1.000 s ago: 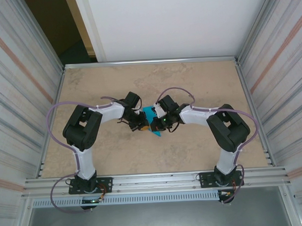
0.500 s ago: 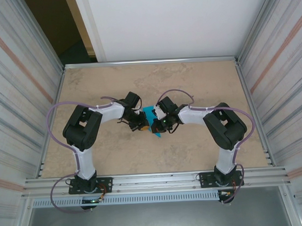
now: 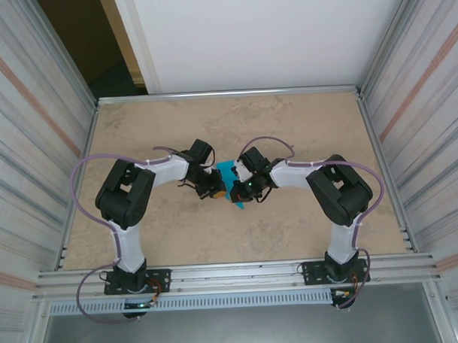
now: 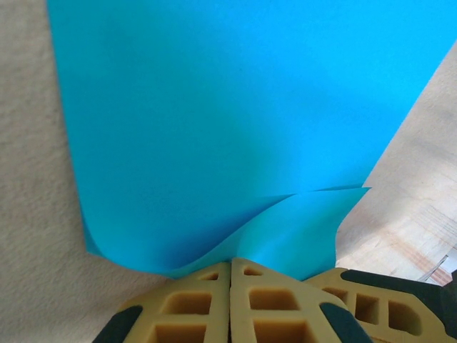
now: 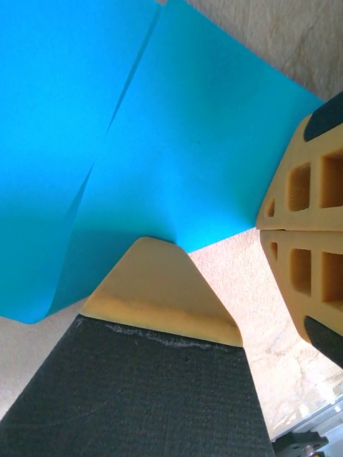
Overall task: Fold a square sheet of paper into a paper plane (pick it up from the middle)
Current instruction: Third fold the triangle at the center of the table.
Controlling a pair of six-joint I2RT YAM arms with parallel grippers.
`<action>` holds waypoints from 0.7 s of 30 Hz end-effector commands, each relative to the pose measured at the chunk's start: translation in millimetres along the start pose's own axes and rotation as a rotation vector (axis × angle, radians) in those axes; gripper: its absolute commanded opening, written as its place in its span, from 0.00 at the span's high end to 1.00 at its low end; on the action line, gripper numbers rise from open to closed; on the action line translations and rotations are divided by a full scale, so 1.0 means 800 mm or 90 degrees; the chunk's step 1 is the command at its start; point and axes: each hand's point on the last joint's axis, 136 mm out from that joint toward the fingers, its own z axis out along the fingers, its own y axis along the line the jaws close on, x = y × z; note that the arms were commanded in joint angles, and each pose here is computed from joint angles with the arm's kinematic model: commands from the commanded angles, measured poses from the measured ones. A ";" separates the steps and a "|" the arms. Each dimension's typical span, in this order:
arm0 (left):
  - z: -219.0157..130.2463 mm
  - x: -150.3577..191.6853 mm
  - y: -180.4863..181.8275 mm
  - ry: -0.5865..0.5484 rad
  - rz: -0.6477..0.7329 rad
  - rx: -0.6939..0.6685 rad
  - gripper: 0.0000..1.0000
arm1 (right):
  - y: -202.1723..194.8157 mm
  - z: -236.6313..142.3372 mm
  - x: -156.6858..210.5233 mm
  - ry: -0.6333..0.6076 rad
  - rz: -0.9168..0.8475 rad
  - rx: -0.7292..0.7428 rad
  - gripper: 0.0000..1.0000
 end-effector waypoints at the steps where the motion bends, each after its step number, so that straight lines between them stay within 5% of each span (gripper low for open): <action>1: 0.020 0.010 0.057 0.013 -0.041 -0.108 0.93 | -0.012 0.006 0.011 0.020 0.027 0.008 0.96; 21: 0.024 0.011 0.070 0.019 -0.050 -0.127 0.93 | -0.033 0.013 0.024 0.043 0.043 0.039 0.95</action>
